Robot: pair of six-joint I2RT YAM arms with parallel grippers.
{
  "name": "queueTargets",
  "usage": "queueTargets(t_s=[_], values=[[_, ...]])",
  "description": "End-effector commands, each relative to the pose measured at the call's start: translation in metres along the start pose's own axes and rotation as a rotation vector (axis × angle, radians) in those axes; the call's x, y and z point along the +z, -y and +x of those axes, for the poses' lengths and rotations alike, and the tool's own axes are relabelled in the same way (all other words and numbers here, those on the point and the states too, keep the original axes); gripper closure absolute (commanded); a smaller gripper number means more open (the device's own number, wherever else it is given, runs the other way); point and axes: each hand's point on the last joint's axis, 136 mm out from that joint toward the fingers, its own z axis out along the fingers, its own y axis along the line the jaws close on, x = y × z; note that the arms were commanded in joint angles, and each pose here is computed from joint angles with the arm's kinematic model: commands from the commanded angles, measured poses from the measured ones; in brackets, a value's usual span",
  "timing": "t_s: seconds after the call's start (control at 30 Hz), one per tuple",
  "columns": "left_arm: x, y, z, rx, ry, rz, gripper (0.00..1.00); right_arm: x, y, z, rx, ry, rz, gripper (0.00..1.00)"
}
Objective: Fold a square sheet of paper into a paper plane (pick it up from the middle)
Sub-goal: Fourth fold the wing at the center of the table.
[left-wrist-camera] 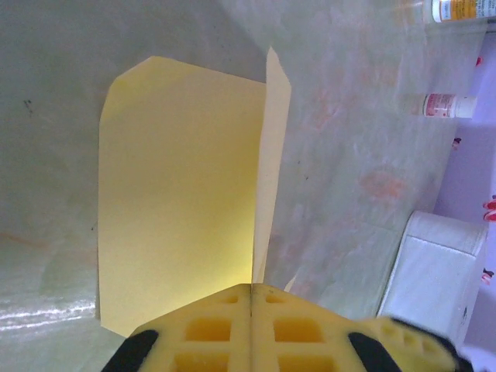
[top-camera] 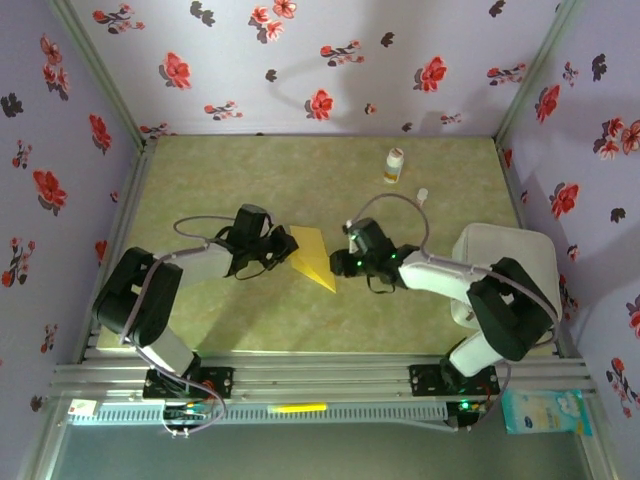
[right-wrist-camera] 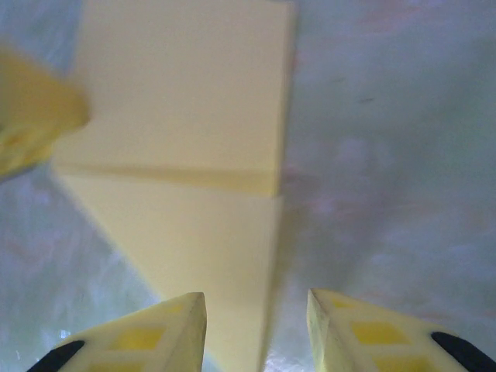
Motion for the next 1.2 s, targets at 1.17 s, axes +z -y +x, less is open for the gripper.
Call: queueTargets(t_s=[1.17], values=[[-0.002, 0.016, -0.007, 0.02, 0.028, -0.002, 0.8, 0.043, -0.015, 0.013, -0.524, 0.123, 0.253, 0.86]])
